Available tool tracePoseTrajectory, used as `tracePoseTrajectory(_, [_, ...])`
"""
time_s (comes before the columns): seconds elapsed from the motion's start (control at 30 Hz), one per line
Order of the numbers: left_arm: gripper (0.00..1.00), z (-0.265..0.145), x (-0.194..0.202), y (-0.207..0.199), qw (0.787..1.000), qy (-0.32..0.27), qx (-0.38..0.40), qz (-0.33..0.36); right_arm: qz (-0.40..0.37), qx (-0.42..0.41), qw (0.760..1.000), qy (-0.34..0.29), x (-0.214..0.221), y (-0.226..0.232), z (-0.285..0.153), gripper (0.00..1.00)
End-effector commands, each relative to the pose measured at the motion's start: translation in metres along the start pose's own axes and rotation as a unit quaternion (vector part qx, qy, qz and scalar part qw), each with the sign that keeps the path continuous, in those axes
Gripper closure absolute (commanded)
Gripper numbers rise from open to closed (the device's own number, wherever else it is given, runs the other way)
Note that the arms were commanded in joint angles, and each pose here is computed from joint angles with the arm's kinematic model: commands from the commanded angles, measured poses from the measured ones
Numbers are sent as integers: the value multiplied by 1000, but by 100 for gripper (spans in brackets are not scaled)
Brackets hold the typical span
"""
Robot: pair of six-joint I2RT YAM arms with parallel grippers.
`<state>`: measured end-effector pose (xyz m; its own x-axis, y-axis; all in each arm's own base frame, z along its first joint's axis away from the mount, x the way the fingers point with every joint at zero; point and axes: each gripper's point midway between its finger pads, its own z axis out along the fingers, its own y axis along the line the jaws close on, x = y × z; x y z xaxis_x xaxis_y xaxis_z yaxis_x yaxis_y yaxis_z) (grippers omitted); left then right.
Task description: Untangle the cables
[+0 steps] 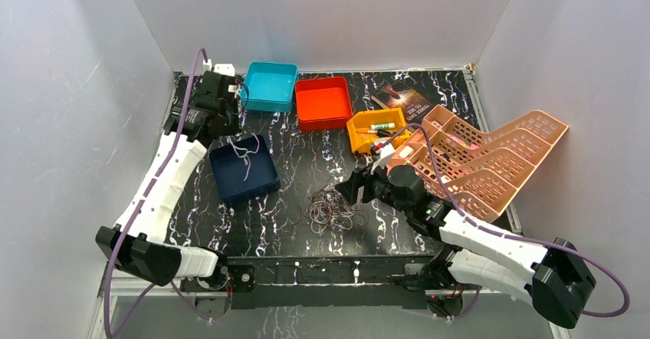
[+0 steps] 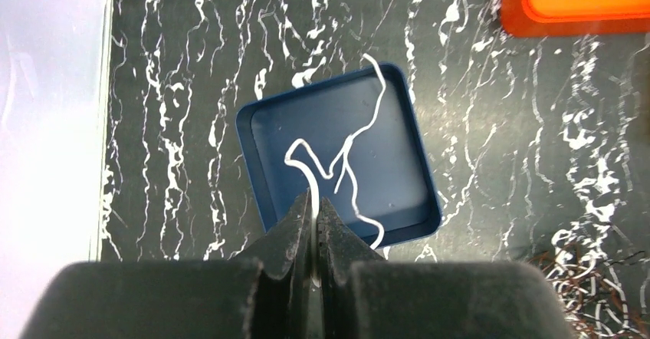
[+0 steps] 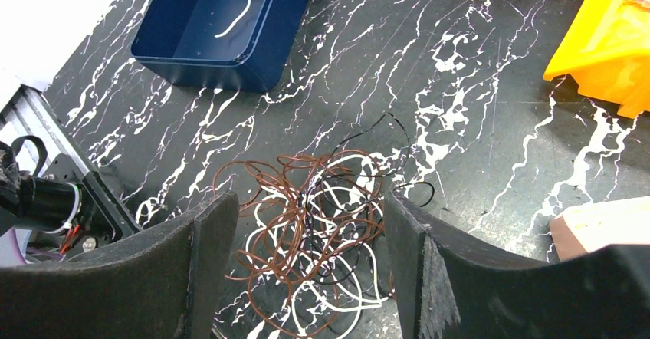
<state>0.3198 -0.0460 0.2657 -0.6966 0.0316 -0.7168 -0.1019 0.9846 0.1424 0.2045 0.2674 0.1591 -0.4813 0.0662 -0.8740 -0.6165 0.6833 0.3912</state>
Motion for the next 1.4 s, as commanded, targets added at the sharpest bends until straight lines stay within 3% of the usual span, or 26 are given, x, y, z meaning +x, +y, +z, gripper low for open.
tracePoseTrajectory(0.0, [100, -42, -40, 1, 995, -80, 44, -28, 7, -25, 999, -34, -18, 13, 1, 23])
tracePoseTrajectory(0.27, [100, -82, -76, 7, 985, -150, 71, -38, 10, -20, 999, -40, -18, 10, -3, 23])
tracePoseTrajectory(0.73, [100, -104, -94, 14, 980, -179, 72, -45, 13, -20, 999, -37, -15, 9, -1, 22])
tracePoseTrajectory(1.0, [100, -93, -86, 15, 983, -167, 60, -39, 14, -19, 999, -36, -13, 9, 0, 22])
tracePoseTrajectory(1.37, [100, -40, -32, 4, 992, -110, 46, -28, 15, -20, 999, -30, -10, 9, 1, 22])
